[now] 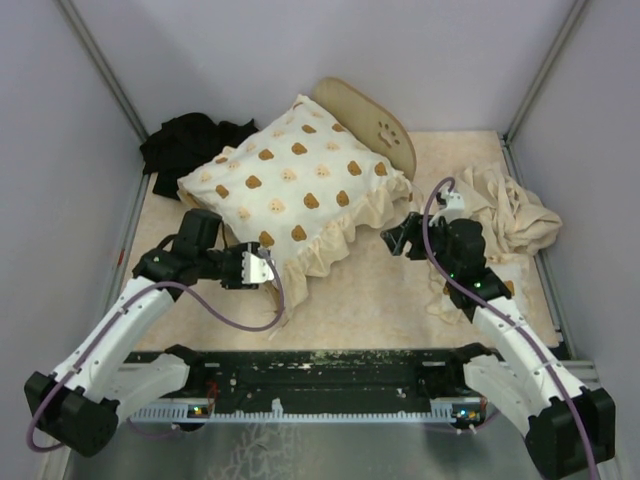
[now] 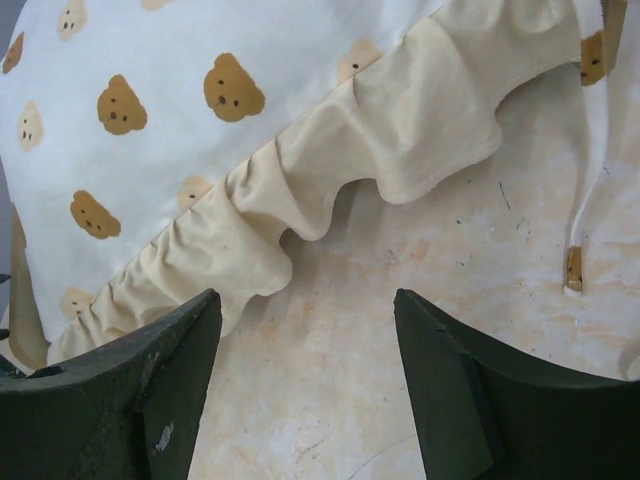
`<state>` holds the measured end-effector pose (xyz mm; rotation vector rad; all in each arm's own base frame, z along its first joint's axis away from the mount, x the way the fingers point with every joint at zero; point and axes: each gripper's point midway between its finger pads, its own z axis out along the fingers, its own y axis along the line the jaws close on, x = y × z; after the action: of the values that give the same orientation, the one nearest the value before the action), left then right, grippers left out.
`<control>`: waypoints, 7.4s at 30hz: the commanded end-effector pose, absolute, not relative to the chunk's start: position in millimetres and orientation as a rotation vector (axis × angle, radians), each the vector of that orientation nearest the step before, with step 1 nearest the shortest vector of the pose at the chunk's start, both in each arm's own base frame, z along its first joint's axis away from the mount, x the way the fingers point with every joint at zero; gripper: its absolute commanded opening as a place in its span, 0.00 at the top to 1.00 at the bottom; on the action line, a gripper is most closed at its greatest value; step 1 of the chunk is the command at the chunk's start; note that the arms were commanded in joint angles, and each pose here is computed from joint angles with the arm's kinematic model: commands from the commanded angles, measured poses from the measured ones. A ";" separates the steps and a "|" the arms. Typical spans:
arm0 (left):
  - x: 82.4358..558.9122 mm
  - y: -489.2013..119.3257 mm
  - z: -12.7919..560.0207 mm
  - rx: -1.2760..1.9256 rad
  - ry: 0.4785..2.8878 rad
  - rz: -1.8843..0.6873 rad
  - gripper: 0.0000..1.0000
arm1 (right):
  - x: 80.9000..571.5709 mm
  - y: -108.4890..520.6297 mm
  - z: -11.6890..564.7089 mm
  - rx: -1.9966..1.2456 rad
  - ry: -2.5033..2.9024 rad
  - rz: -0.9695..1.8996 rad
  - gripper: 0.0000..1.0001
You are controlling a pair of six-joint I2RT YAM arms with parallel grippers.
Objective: Set up the pet bed
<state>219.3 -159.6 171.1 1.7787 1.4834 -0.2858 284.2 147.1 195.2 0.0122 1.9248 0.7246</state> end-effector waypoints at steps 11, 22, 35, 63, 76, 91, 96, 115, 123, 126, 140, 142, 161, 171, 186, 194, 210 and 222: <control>204.9 -154.2 140.8 1.916 1.514 -0.260 0.46 | 285.0 143.5 223.9 -0.027 1.820 0.698 0.29; 203.9 -180.1 137.4 1.918 1.423 -0.330 0.65 | 277.4 142.6 213.5 0.017 1.868 0.719 0.30; 143.3 -258.4 156.9 1.948 1.237 -0.523 0.77 | 274.0 132.9 205.4 0.111 1.883 0.697 0.35; 176.0 -195.4 121.9 2.004 1.417 -0.184 0.59 | 268.3 132.3 182.9 0.209 1.924 0.736 0.47; 161.4 -224.9 153.1 1.806 1.501 -0.430 1.00 | 294.8 136.5 139.3 0.220 1.992 0.686 0.97; 151.7 -257.7 175.2 1.655 1.544 -0.618 1.00 | 377.3 219.9 140.5 -0.029 2.029 0.772 1.00; 167.8 -279.1 187.6 1.579 1.556 -0.633 1.00 | 411.1 229.7 148.6 -0.058 2.015 0.694 1.00; 275.5 -385.0 215.6 1.156 1.602 -0.640 1.00 | 340.4 39.2 233.3 0.602 1.975 0.117 0.53; 313.3 -434.9 237.1 0.977 1.613 -0.735 0.84 | 293.9 42.6 232.3 0.809 1.937 0.293 0.50; 313.4 -430.6 245.2 0.967 1.630 -0.718 0.66 | 285.2 51.6 225.9 0.911 1.943 0.389 0.50; 292.2 -323.4 250.3 1.089 1.668 -0.491 0.47 | 302.8 130.2 211.5 0.956 1.981 0.726 0.52; 280.3 -311.0 238.2 1.162 1.680 -0.489 0.46 | 306.5 129.0 202.9 0.970 1.995 0.693 0.53; 241.0 -245.6 148.1 1.391 1.901 -0.307 0.49 | 320.1 131.1 155.3 0.992 2.047 0.619 0.60; 221.0 -266.6 153.1 1.411 1.927 -0.498 0.86 | 322.9 124.2 146.3 0.964 2.039 0.564 0.61; 191.5 -335.5 174.5 1.349 1.806 -0.768 0.96 | 347.4 104.5 159.3 0.874 1.940 0.416 0.63; 231.4 -387.1 187.6 1.262 1.771 -0.780 0.93 | 396.6 74.6 170.3 0.800 1.898 0.244 0.63; 322.8 -383.6 257.1 0.959 1.741 -0.569 0.49 | 358.8 22.0 211.2 0.875 1.966 0.018 0.49; 410.8 -230.7 318.3 0.721 1.697 -0.305 0.34 | 311.9 61.5 212.8 0.903 2.017 0.375 0.58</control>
<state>385.1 -272.0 297.5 0.7566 1.7349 -0.4136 317.8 39.1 204.9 0.9192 1.9903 0.2232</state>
